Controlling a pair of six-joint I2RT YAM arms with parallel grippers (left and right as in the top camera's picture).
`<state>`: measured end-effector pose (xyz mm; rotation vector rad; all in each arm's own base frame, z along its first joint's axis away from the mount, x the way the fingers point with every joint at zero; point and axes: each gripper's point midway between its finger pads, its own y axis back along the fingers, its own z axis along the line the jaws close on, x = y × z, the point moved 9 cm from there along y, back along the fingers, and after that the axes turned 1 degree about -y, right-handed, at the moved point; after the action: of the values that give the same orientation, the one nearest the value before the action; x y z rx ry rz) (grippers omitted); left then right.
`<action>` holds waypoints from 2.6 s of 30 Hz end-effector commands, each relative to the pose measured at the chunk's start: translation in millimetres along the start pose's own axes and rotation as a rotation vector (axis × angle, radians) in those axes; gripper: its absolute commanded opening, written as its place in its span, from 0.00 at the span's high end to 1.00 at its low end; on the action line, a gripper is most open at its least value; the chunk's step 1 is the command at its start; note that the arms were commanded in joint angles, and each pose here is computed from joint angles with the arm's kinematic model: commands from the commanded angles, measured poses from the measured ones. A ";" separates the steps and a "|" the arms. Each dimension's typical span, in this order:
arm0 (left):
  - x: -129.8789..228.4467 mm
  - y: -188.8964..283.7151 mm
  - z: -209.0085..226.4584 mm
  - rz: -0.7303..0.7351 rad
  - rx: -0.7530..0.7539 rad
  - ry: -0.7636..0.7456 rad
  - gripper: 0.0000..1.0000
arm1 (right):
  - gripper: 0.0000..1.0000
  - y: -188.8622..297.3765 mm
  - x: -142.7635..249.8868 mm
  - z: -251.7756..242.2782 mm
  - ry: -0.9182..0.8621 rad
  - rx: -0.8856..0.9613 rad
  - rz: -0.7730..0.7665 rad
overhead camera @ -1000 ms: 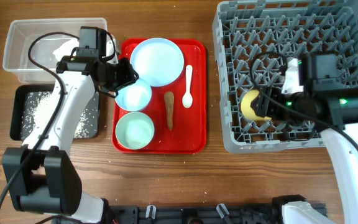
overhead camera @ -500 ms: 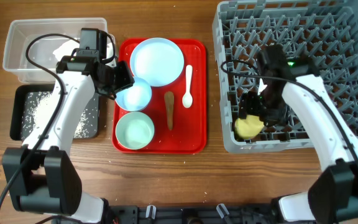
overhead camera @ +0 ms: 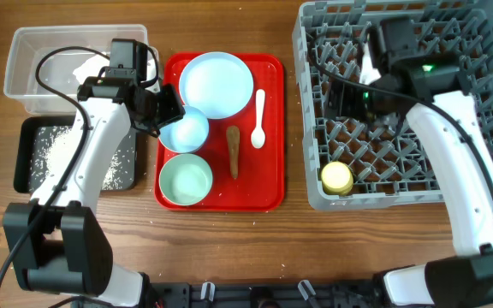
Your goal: Sort waste into correct bins and load items into the dishwasher rack
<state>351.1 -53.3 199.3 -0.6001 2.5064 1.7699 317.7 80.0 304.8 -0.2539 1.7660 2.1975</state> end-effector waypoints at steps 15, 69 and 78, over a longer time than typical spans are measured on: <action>-3.0 8.9 -1.8 -0.037 -0.022 -0.021 0.67 | 0.38 -156.1 0.6 129.7 0.165 -0.110 0.043; 0.1 8.9 0.6 -0.019 -0.041 -0.015 0.07 | 0.63 -57.8 32.8 -103.5 -1.108 0.483 -0.074; -4.0 10.2 -1.6 -0.045 -0.030 -0.022 0.00 | 0.18 -52.5 17.1 -90.8 -0.821 0.312 -0.057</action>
<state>348.8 -50.1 197.6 -0.5998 2.4776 1.8276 307.5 -1.3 221.2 0.7421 1.4709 1.3959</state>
